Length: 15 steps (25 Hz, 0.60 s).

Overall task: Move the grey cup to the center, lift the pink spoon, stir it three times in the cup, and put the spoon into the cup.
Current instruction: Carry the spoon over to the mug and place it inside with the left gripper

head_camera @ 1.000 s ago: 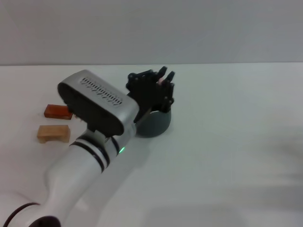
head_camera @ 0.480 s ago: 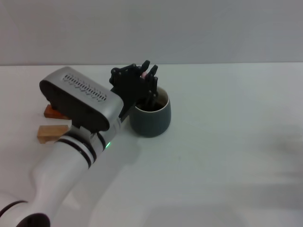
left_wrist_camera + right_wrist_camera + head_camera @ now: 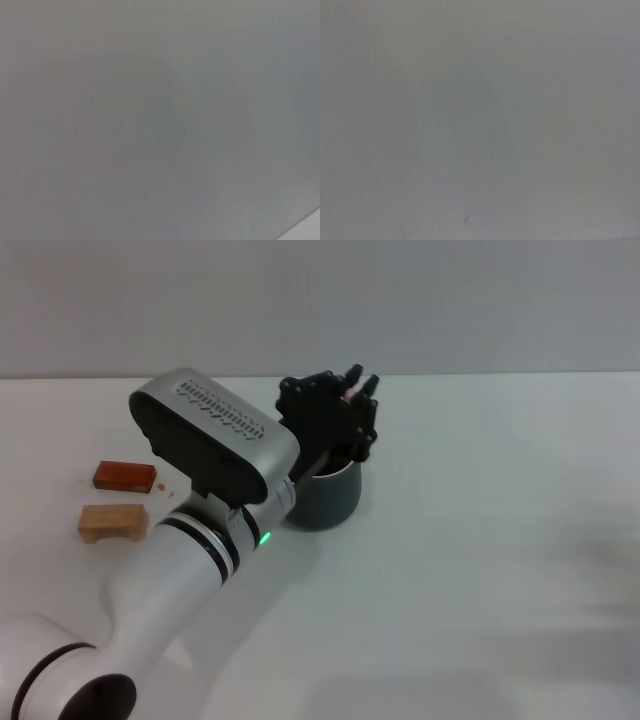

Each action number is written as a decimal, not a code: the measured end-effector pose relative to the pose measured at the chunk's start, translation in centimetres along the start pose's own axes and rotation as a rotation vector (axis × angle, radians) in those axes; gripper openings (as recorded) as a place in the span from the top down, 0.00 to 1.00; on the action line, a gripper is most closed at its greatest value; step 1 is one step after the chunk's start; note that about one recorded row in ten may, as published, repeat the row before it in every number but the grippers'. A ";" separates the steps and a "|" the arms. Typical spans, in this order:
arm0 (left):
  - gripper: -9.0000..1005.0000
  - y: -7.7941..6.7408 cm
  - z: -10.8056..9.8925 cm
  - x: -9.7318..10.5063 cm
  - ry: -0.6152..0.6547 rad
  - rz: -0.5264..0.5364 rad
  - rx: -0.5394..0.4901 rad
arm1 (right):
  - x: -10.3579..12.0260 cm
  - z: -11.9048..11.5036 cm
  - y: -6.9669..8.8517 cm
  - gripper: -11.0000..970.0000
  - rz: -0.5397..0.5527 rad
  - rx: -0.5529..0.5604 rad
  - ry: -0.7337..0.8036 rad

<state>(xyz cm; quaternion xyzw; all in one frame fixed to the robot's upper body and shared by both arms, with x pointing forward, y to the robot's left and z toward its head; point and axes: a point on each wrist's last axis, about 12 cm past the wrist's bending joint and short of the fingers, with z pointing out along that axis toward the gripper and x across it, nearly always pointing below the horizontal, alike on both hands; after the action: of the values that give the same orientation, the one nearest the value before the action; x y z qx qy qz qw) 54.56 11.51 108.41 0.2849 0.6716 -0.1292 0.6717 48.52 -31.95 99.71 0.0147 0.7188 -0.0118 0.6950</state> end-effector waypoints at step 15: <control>0.86 1.8 -2.5 1.8 0.042 -0.005 -0.091 | -0.1 0.2 0.2 0.99 0.001 -0.006 -0.005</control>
<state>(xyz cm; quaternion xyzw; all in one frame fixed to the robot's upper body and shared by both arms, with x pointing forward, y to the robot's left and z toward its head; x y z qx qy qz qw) 53.57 14.71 107.15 0.2550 0.6915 -0.0942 0.6693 48.79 -31.75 99.82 0.0132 0.7171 -0.0094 0.6968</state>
